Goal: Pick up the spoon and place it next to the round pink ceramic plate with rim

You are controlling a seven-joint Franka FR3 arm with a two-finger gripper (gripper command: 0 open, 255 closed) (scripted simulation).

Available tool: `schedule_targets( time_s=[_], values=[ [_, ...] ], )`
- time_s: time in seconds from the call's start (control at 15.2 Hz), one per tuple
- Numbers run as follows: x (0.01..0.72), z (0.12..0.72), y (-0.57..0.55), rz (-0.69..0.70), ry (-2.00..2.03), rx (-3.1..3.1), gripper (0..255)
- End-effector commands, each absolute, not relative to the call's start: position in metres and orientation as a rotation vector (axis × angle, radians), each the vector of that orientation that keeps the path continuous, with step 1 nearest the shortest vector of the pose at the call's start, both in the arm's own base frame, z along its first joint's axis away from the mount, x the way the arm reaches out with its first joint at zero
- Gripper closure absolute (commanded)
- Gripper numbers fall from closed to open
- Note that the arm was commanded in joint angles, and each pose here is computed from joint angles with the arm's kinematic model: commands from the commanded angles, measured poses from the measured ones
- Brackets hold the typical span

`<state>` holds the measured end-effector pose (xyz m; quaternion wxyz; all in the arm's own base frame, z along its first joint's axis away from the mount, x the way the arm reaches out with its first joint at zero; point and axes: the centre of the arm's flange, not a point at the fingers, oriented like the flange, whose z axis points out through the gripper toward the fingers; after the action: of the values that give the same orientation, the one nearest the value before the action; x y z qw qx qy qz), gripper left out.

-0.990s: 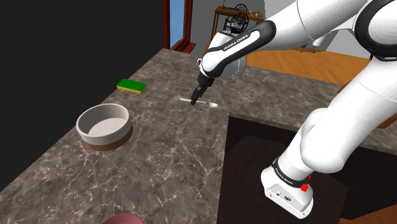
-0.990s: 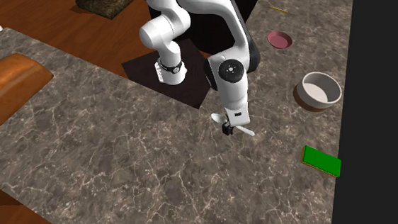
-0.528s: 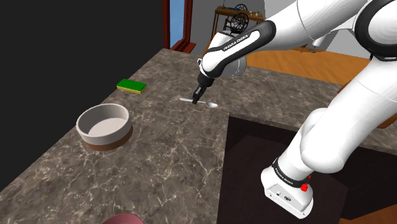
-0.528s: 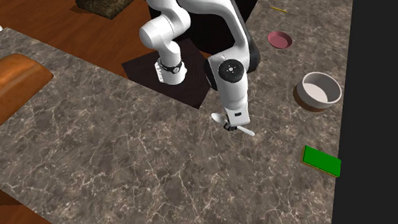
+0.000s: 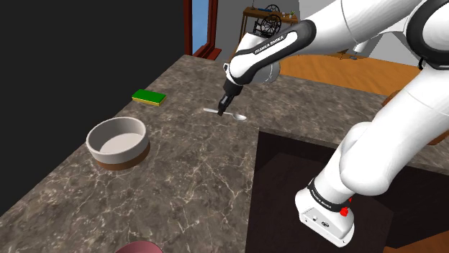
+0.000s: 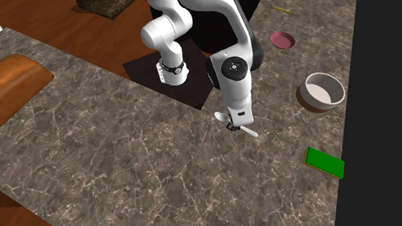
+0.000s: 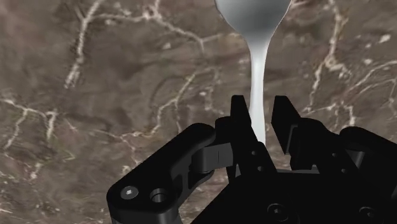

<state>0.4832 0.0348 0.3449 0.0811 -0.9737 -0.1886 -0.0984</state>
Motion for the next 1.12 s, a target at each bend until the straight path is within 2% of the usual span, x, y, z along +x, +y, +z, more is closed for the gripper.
schedule_targets(
  time_s=[0.0,0.86,1.06],
  values=[
    [0.483,0.354,0.035,-0.294,-0.564,-2.911,255],
    [0.483,0.423,0.035,-0.294,-0.564,-2.911,255],
    [0.476,0.424,0.060,-0.294,-0.564,-2.911,255]
  ],
)
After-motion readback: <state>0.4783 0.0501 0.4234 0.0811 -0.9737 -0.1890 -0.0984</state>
